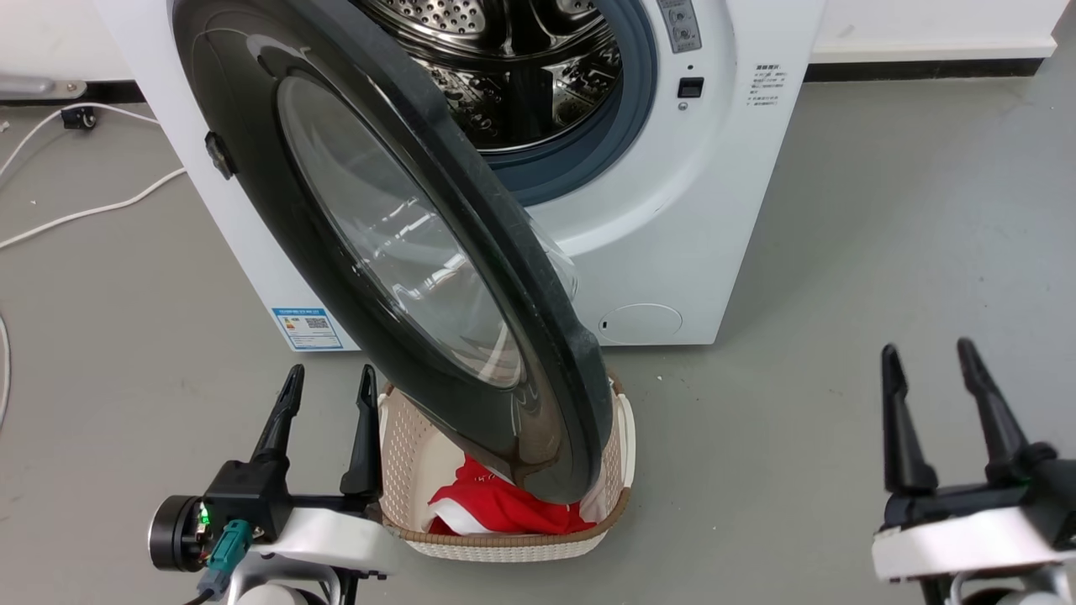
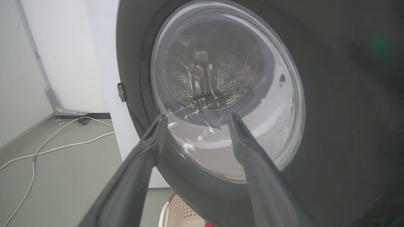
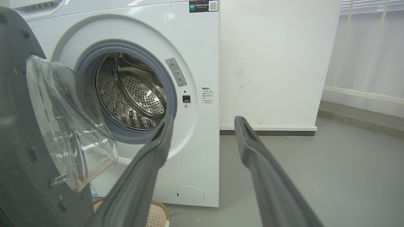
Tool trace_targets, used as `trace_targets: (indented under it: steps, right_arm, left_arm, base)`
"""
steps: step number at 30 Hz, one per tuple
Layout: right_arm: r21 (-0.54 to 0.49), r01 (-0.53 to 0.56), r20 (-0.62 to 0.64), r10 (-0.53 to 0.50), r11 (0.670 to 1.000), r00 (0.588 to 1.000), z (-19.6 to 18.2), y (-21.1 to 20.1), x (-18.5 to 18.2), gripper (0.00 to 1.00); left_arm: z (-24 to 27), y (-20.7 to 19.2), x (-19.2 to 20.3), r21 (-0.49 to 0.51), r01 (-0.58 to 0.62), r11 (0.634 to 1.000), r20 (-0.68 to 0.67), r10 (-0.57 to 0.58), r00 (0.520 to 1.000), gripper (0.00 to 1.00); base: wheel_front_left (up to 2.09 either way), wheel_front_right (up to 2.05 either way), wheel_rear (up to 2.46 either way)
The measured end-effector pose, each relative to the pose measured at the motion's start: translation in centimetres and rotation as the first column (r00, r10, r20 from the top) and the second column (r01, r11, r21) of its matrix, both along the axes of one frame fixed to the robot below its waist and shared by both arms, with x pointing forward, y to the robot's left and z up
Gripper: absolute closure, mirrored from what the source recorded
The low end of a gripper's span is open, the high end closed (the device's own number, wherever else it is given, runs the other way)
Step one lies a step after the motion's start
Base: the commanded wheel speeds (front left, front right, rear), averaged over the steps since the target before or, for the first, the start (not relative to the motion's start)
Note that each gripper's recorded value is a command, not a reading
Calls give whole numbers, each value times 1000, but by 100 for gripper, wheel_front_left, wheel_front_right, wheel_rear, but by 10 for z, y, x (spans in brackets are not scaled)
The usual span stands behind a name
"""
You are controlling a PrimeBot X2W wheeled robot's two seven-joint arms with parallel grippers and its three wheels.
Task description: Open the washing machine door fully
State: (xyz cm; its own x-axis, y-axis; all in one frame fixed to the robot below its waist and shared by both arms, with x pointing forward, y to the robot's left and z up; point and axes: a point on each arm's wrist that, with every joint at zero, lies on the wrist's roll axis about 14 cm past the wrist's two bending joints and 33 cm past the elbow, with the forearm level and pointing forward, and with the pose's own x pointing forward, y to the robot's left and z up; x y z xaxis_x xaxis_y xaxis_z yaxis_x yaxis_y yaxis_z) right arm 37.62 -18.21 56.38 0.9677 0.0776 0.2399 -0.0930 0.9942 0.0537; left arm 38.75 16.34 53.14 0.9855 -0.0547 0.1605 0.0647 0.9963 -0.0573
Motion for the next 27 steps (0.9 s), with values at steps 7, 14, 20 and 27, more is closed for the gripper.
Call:
trace_targets:
  steps: [7,14,20,27]
  right_arm:
    - [-93,-6,-94,-2,996,996,-28,8,-16,0]
    - [-60,7,-128,-15,998,992,-40,4,-20,0]
    - [-40,12,-130,-17,999,991,-42,3,-19,0]
    - [-32,11,-118,-15,999,993,-40,3,-19,0]
  left_arm:
    - [1,0,1,8,3,1000,3,-3,1000,0]
    - [1,-3,2,15,14,1000,4,-14,1000,0]
    - [0,-5,2,20,23,1000,1,-23,1000,0]
    - [-1,-6,1,28,27,999,-2,-27,1000,0]
  base:
    - [0,0,0]
    - [0,0,0]
    - [0,0,0]
    - [0,0,0]
